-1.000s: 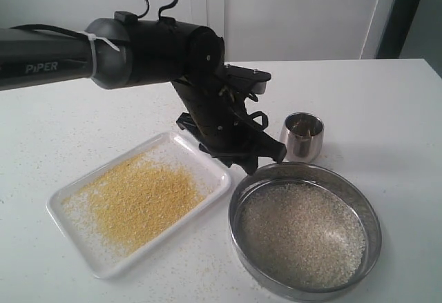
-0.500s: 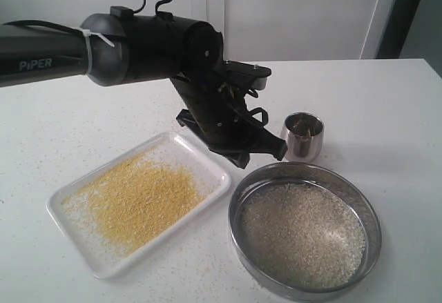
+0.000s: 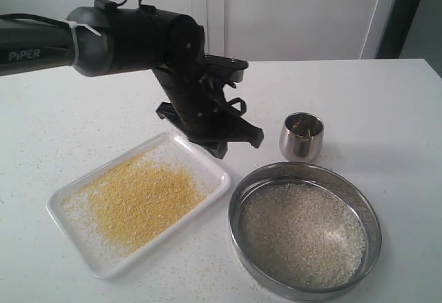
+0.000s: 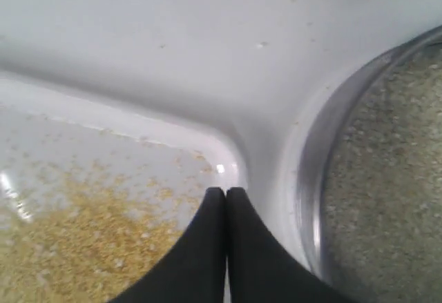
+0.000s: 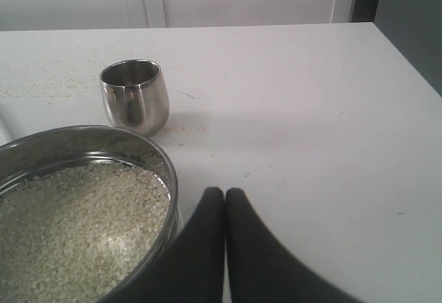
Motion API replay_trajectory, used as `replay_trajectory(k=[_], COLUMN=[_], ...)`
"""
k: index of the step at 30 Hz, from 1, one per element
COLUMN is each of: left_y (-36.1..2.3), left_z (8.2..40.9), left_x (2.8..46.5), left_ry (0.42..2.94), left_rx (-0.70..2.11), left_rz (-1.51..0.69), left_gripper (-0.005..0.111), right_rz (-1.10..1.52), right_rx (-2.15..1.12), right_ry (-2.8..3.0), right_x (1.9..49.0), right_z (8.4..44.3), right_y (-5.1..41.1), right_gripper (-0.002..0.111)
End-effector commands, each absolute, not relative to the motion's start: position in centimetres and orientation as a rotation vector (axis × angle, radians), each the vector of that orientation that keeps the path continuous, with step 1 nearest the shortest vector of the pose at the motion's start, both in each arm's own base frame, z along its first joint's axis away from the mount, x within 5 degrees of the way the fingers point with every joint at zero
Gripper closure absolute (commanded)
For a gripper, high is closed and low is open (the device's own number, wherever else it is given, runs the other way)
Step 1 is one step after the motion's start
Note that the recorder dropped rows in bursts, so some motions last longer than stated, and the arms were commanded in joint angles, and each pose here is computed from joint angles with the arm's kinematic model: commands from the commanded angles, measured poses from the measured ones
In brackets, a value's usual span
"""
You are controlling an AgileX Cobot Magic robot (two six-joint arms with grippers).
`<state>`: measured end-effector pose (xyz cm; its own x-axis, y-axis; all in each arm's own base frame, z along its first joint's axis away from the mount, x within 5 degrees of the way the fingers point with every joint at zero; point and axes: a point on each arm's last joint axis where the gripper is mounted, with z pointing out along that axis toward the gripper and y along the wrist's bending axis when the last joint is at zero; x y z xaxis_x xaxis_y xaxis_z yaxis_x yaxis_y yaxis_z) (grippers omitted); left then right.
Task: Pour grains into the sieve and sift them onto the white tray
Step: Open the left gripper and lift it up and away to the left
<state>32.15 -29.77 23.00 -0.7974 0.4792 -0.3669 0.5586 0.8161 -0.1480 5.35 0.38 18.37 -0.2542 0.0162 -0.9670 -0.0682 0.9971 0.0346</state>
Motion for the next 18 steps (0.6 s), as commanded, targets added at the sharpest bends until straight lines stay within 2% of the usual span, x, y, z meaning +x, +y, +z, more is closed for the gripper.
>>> replay_trajectory(k=[1, 18], left_y=[-26.6, -14.5], left_z=[23.3, 22.9], left_x=[33.5, 38.1], left_ry=[2.824, 3.090], left_rx=[0.618, 0.158], left_rz=[-0.315, -0.192], left_gripper=[0.107, 0.107], right_rz=[0.074, 0.074], right_rx=[-0.034, -0.034], right_ry=[1.819, 1.819], right_x=[5.4, 5.4], right_z=[18.3, 18.3], right_y=[0.3, 0.3], right_gripper=[0.108, 0.108])
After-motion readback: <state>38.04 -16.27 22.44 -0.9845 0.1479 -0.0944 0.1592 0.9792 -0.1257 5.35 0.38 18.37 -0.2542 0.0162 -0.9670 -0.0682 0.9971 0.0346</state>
